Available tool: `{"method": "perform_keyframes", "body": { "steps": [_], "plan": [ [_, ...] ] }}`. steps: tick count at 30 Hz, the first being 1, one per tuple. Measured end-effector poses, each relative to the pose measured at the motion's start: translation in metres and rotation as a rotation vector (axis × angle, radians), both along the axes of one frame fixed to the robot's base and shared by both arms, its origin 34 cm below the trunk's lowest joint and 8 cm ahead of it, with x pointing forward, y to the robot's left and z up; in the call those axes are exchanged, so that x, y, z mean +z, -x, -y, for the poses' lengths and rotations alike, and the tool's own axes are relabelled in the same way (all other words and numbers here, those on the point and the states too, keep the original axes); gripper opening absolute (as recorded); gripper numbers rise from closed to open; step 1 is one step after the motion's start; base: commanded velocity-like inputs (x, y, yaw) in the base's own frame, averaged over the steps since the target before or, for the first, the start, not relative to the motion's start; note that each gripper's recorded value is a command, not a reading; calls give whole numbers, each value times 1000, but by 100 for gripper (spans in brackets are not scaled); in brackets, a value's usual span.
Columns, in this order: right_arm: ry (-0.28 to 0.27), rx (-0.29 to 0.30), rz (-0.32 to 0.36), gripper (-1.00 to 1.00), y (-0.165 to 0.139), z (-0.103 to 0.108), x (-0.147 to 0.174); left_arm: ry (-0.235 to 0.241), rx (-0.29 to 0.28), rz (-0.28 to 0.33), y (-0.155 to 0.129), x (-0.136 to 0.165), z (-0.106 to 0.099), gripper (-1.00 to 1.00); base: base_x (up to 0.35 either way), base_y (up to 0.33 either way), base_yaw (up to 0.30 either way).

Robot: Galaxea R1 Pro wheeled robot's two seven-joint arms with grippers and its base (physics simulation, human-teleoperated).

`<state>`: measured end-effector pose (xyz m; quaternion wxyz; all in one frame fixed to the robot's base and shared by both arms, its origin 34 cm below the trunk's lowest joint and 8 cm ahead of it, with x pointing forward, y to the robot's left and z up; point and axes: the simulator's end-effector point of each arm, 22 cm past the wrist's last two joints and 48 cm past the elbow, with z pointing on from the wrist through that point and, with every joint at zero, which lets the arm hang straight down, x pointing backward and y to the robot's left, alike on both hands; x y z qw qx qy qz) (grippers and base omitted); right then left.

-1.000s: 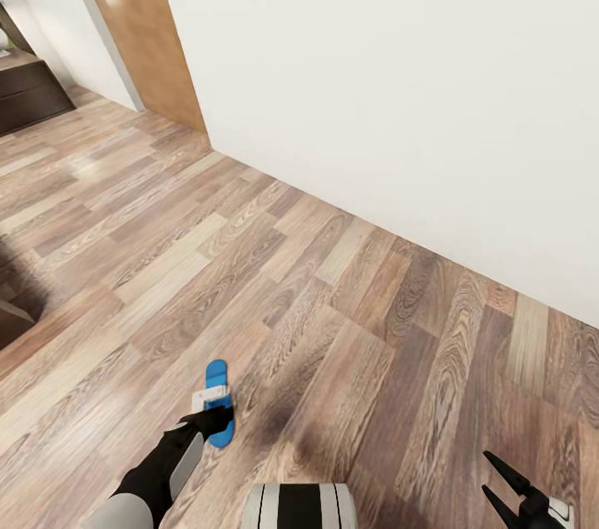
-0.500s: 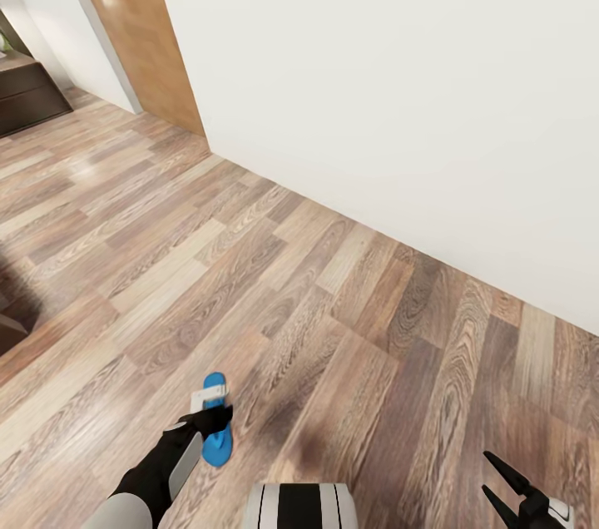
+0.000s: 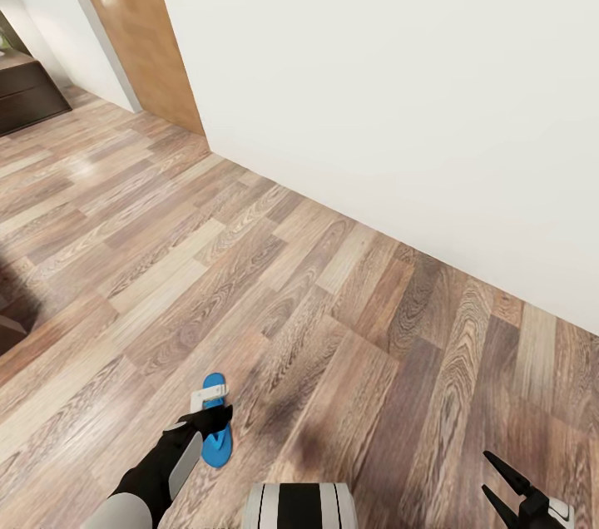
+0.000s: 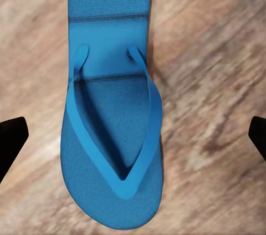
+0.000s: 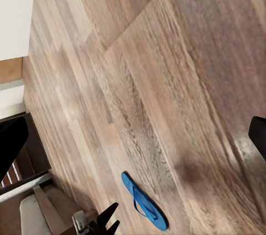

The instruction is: In the bedroom, move the book from the bed onto either nightstand, and place the two sandals side by side next to the bed.

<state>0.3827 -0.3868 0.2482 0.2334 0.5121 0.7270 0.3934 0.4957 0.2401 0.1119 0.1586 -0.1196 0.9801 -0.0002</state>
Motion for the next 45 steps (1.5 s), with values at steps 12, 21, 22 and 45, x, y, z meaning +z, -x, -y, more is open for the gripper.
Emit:
{"method": "perform_keyframes", "body": {
  "steps": [12,21,22,45],
  "plan": [
    [0,0,-29,100,7,0,-9,-1,0,-28,11,-12,0,100,0,0,0],
    [0,0,-65,100,17,0,-21,-1,1,-65,26,-28,0,100,0,0,0],
    [0,0,-69,100,18,0,-22,-1,1,-69,27,-29,0,100,0,0,0],
    [0,0,-98,100,26,0,-31,-1,1,-97,39,-41,0,100,43,0,0]
  ]
}}
